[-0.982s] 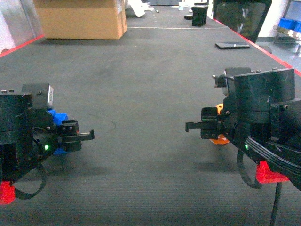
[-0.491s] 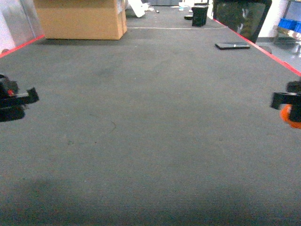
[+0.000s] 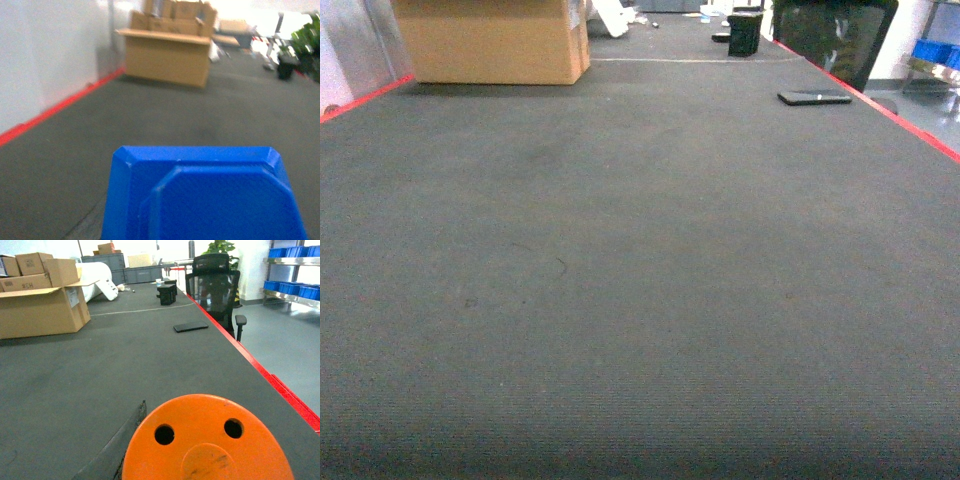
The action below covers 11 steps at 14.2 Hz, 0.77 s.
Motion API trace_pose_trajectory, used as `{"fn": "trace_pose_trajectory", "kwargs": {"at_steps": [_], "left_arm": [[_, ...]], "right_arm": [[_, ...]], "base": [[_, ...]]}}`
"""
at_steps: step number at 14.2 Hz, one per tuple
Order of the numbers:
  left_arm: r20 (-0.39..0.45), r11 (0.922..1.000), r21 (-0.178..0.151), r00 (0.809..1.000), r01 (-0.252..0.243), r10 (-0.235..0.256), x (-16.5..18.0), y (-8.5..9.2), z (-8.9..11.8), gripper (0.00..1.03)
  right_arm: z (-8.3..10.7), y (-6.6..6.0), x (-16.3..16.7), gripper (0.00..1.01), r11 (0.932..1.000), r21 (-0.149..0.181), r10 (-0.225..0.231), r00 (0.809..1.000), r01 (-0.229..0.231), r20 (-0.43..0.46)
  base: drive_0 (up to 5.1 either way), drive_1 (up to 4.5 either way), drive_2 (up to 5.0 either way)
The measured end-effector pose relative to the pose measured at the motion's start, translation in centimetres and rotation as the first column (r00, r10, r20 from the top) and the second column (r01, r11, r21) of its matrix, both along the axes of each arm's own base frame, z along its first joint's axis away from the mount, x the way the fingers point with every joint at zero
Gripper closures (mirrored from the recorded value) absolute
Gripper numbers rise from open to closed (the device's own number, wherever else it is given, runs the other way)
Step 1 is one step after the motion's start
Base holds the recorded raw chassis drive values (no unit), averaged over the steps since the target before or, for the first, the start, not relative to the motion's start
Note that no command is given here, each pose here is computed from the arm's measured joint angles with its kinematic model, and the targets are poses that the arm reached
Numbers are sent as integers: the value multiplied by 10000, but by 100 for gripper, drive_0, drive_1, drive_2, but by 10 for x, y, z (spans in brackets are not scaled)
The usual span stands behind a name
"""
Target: Sort blue parts and orange caps into right shelf containers
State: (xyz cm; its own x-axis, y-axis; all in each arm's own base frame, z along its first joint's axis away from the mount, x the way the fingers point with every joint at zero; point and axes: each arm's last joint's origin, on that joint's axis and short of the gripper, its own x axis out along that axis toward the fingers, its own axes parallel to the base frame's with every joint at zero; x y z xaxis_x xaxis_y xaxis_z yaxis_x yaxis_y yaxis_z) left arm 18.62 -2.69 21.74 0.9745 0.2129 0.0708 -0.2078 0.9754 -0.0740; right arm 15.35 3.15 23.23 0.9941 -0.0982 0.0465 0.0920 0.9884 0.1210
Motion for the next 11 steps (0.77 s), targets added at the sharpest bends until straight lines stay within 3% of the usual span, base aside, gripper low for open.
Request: {"fn": "trace_pose_trajectory", "kwargs": {"at_steps": [1, 3, 4, 6, 10, 11], "left_arm": [[-385, 9984, 218, 9979, 523, -514, -2, 3, -2, 61], [-709, 9914, 338, 9897, 1266, -1240, -8, 5, -6, 61], [-750, 9907, 355, 9889, 1313, -1284, -10, 6, -7, 61], [-881, 9785, 396, 9762, 2024, -1984, -20, 9, -16, 61], [-915, 9738, 385, 9712, 2241, -2199, -39, 23, -31, 61], [-917, 9791, 379, 9763, 1999, -1958, -42, 27, -33, 61]], "right_arm": [[-1, 0, -1, 58, 9996, -200, 191, 9996, -195, -218], [-5, -3, -4, 58, 9962, -542, 658, 9962, -688, -566], [-7, -5, -5, 58, 9952, -649, 697, 9958, -735, -587], [-16, -10, -11, 58, 9919, -876, 871, 9944, -922, -598], [-38, -20, -23, 58, 9903, -994, 906, 9936, -970, -671], [-40, -25, -25, 58, 9879, -1018, 1109, 9918, -1171, -639]], "base": [[0, 0, 0], [0, 0, 0], [0, 0, 0], [0, 0, 0], [0, 0, 0], [0, 0, 0]]}}
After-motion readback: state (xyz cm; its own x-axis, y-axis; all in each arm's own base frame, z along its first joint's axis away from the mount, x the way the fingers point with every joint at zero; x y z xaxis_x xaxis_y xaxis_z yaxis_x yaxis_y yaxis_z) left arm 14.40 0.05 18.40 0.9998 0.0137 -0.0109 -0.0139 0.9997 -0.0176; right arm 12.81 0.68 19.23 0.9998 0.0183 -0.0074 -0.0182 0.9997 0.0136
